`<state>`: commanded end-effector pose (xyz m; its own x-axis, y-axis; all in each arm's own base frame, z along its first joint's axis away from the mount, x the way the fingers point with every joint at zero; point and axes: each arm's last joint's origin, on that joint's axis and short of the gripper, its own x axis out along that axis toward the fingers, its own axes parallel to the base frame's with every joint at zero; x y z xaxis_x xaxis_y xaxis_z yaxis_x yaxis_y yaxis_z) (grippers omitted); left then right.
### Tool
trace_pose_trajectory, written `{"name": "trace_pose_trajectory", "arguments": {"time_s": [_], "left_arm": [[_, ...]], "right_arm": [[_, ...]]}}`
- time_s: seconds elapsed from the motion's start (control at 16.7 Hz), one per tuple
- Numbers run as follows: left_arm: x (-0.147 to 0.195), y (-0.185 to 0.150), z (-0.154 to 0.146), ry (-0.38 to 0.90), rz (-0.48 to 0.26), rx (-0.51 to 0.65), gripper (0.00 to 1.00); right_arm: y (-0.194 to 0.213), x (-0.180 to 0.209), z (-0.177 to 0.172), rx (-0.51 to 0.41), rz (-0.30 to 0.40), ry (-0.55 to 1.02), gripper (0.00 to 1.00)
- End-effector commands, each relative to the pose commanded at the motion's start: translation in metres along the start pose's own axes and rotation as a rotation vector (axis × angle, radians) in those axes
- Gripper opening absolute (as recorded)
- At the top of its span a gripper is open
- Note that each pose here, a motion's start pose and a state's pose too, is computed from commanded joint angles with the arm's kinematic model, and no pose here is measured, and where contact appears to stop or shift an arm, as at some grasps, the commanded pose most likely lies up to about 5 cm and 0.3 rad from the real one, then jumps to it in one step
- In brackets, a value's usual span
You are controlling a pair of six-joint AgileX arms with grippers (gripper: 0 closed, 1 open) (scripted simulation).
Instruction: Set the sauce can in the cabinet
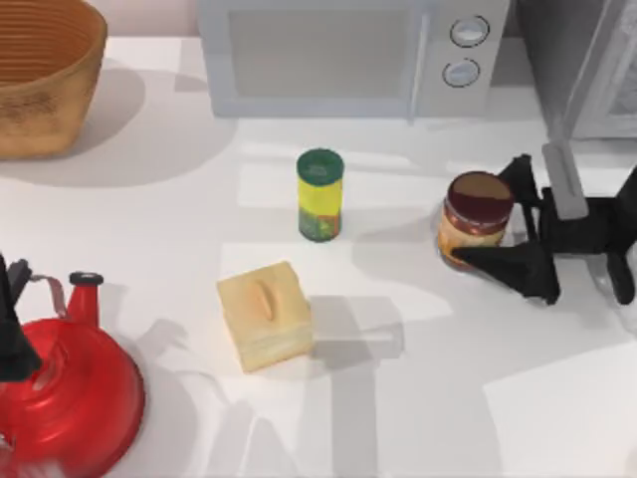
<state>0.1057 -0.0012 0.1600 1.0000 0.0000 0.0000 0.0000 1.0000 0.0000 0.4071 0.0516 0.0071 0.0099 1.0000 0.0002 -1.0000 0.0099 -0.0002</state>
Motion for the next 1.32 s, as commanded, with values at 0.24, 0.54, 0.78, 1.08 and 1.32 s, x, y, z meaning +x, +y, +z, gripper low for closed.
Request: {"name": "trace_pose_trajectory", "arguments": {"time_s": [0.24,0.54,0.78,1.08,1.32], "left_arm": [[0.000,0.000,0.000,0.000,0.000,0.000,1.00],[0.000,0.000,0.000,0.000,0.000,0.000,1.00],[0.000,0.000,0.000,0.000,0.000,0.000,1.00],[0.000,0.000,0.000,0.000,0.000,0.000,1.00],[0.000,0.000,0.000,0.000,0.000,0.000,1.00]], "right_arm": [[0.000,0.000,0.000,0.000,0.000,0.000,0.00],[0.000,0.000,0.000,0.000,0.000,0.000,0.00],[-0.001,-0.001,0.007,0.005,-0.001,0.000,0.00],[-0.007,-0.001,0.042,0.002,-0.006,0.000,0.00],[-0.009,-0.002,0.069,-0.006,-0.008,-0.001,0.00]]}}
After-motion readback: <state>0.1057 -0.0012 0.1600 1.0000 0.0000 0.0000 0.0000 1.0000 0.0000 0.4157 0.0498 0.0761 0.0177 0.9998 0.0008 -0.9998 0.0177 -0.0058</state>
